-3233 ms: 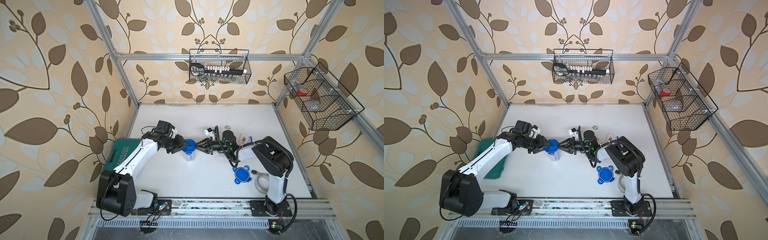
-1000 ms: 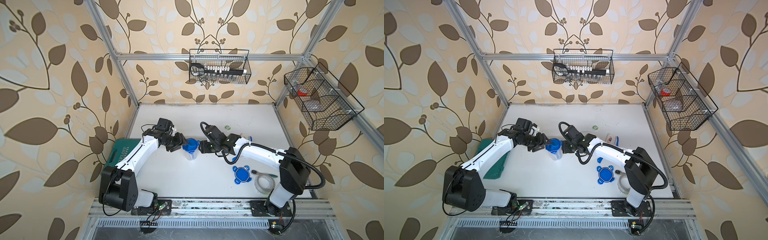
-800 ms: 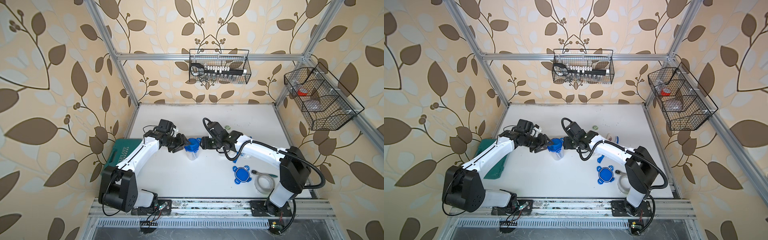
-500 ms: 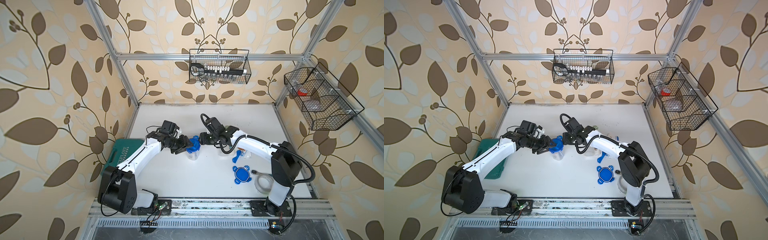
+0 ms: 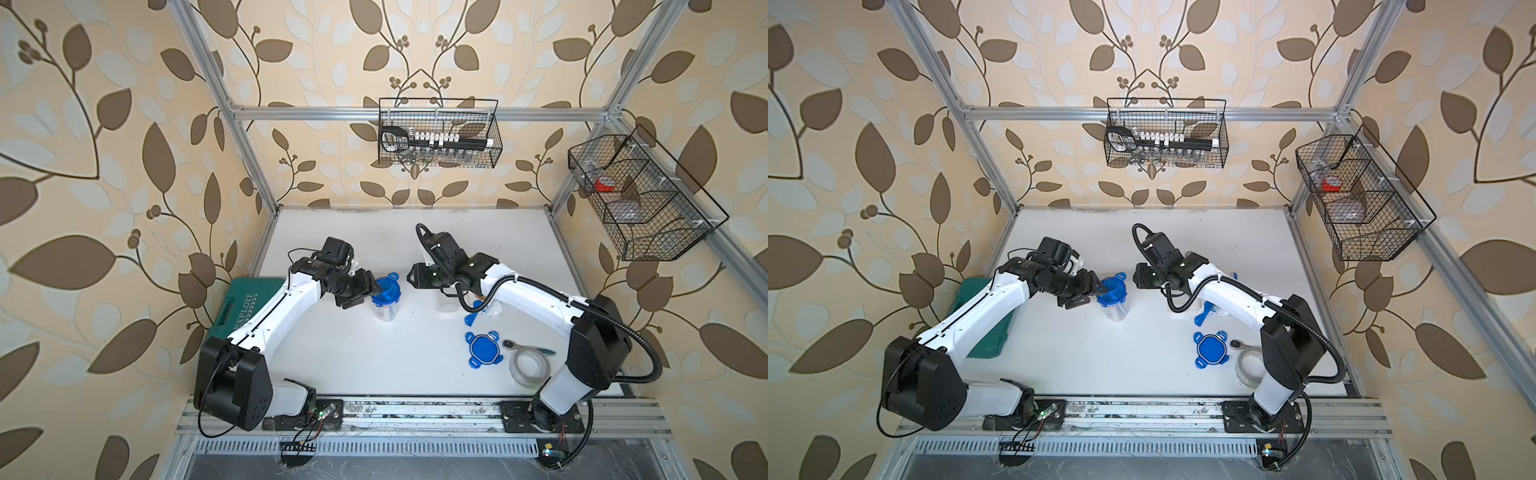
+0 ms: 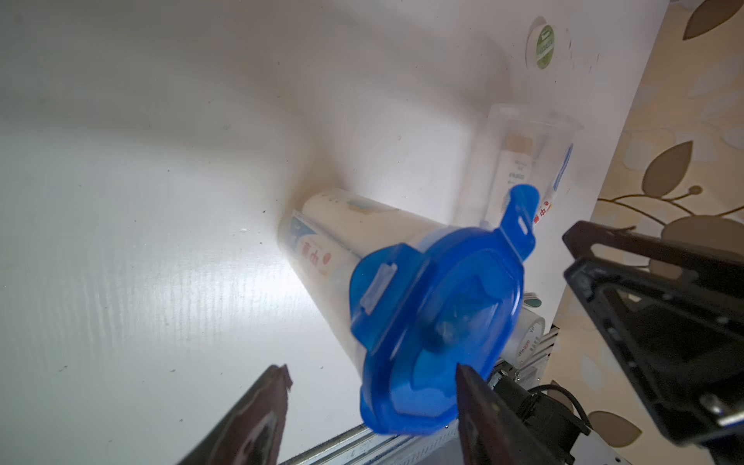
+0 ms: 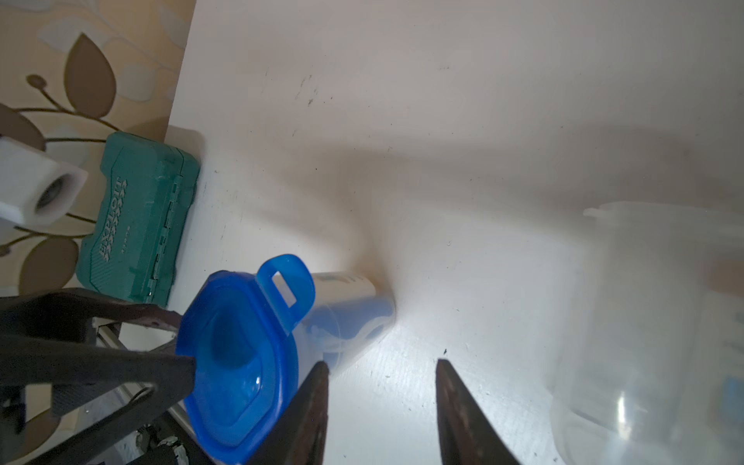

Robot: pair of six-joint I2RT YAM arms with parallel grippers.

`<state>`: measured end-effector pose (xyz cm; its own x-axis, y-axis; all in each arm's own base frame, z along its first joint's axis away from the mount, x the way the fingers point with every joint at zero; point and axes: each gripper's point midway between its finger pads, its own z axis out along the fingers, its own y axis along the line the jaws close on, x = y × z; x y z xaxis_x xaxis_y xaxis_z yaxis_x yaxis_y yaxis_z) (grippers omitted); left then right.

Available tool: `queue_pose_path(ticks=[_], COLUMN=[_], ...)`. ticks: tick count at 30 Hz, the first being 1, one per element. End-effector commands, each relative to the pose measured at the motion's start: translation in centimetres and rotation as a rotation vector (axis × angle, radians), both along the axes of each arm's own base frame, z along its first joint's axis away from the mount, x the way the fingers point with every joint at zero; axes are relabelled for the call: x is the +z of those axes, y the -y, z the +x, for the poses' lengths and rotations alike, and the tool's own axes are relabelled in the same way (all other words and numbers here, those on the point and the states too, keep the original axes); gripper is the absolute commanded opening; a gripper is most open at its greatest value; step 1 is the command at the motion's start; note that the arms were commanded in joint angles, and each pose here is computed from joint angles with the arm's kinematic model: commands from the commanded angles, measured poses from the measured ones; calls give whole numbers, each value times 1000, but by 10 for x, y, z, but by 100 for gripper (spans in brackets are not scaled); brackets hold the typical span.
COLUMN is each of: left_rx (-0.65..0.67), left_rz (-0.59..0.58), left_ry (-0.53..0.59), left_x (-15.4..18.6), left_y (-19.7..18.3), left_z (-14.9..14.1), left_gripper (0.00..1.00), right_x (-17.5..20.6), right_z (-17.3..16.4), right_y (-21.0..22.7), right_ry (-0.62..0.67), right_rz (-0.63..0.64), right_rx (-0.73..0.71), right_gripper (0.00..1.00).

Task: Take out toiletry kits
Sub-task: Adjust the container at the center of the board.

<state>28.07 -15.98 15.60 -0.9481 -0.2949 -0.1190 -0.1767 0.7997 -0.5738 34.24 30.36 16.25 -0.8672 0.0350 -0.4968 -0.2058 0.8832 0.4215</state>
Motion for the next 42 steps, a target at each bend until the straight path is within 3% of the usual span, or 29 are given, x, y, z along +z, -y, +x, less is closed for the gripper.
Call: queue_pose_path(ticks=[1,9,28,37,42], left_rx=[-27,-81,-149,-132,-93], left_rz=[61,58,-53,-34,22], left_ry=[54,52,11,15,36], left_x=[13,4,1,6,16], left_y=[-8,-1,21,18,4], left_z=[1,8,-5,-3,-4], left_gripper=[68,65,62,64,69], right_x=[-23,-33,-30,-11,13], right_z=[-1,18,36,43,25], right_y=[4,-15,-66,-30,-11], right_ry=[-62,-92,-79,-42,-10], right_rz=[-83,-146,-127,-132,44], right_rx=[-1,19,104,39,44], right_gripper=[40,37,39,47,40])
